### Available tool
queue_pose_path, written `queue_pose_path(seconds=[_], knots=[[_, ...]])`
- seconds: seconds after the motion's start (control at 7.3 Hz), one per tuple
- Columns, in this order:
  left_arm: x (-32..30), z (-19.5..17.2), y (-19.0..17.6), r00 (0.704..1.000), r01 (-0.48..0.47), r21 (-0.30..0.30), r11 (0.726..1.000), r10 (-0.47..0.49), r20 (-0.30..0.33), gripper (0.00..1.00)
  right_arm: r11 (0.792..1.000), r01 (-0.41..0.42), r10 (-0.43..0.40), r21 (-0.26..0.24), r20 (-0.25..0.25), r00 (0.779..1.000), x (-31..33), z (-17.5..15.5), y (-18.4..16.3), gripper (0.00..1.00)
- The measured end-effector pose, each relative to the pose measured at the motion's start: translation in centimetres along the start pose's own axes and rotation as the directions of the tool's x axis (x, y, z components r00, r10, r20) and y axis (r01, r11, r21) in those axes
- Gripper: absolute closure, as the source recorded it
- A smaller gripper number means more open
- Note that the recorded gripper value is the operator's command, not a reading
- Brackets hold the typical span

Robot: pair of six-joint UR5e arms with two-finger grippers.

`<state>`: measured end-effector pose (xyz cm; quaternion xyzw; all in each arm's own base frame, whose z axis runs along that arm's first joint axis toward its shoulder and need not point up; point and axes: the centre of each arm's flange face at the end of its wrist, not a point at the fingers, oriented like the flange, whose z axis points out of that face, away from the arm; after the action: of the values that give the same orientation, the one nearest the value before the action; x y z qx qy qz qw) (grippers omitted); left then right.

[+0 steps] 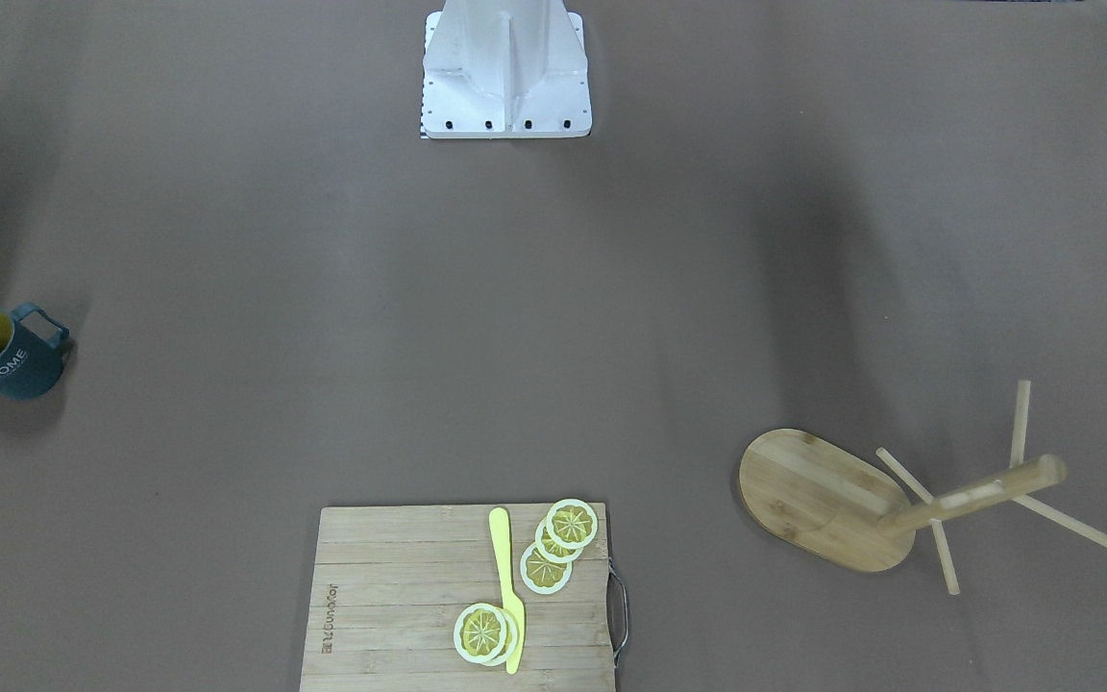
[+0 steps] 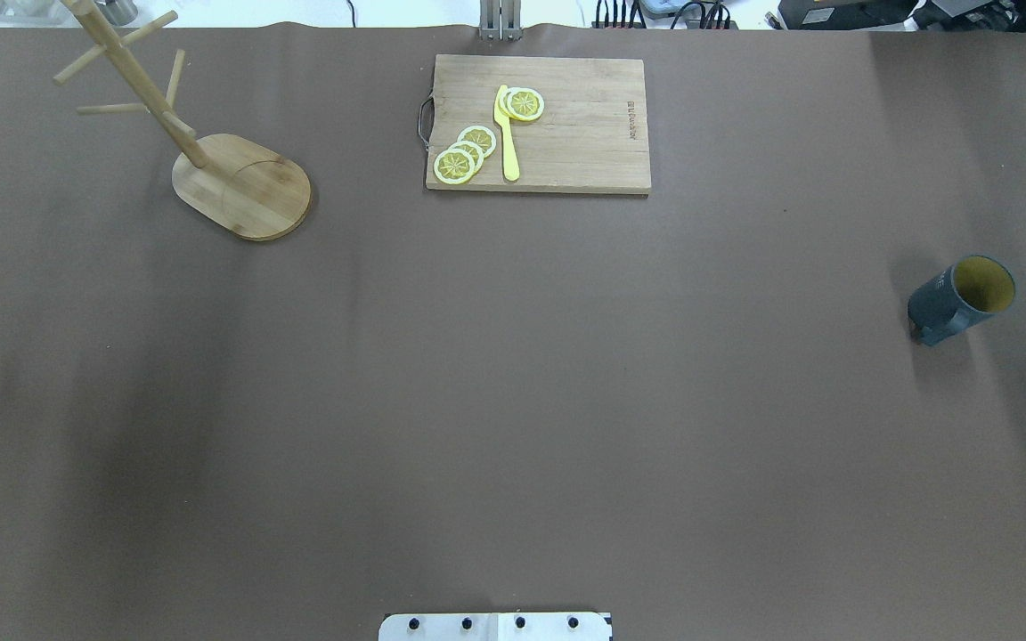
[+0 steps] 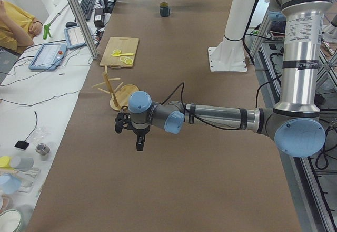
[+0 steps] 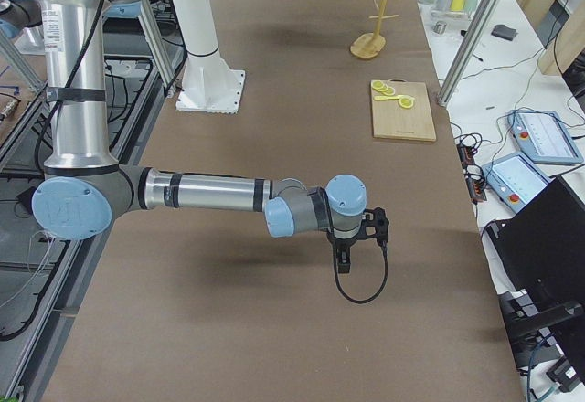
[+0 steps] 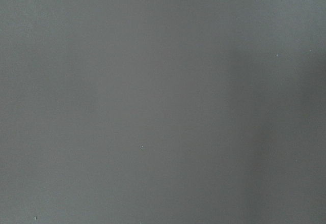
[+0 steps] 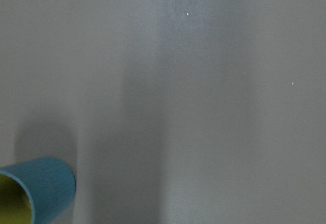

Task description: Hang cup on storage rack

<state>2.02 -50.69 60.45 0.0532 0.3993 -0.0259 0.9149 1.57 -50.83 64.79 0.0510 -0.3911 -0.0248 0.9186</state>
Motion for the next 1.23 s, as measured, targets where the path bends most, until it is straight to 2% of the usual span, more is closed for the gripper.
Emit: queue_pose_path(seconds=[0.27, 0.68, 1.23], knots=[[0.1, 0.0, 0.0, 1.000, -0.025, 0.024, 0.999, 0.026, -0.012, 0.02, 0.999, 0.042, -0.042, -0.013, -0.008, 0.999, 0.0, -1.3, -0.2, 0.00], [-0.4, 0.7, 0.3, 0.999, -0.035, 0.030, 0.999, 0.036, -0.016, 0.02, 0.998, 0.065, -0.065, 0.007, -0.004, 0.998, -0.8, -2.6, 0.4, 0.00], [0.0, 0.6, 0.3, 0.999, -0.041, 0.032, 0.999, 0.042, -0.019, 0.02, 0.998, 0.053, -0.054, 0.024, 0.036, 0.998, -2.6, -3.6, 0.4, 0.00]])
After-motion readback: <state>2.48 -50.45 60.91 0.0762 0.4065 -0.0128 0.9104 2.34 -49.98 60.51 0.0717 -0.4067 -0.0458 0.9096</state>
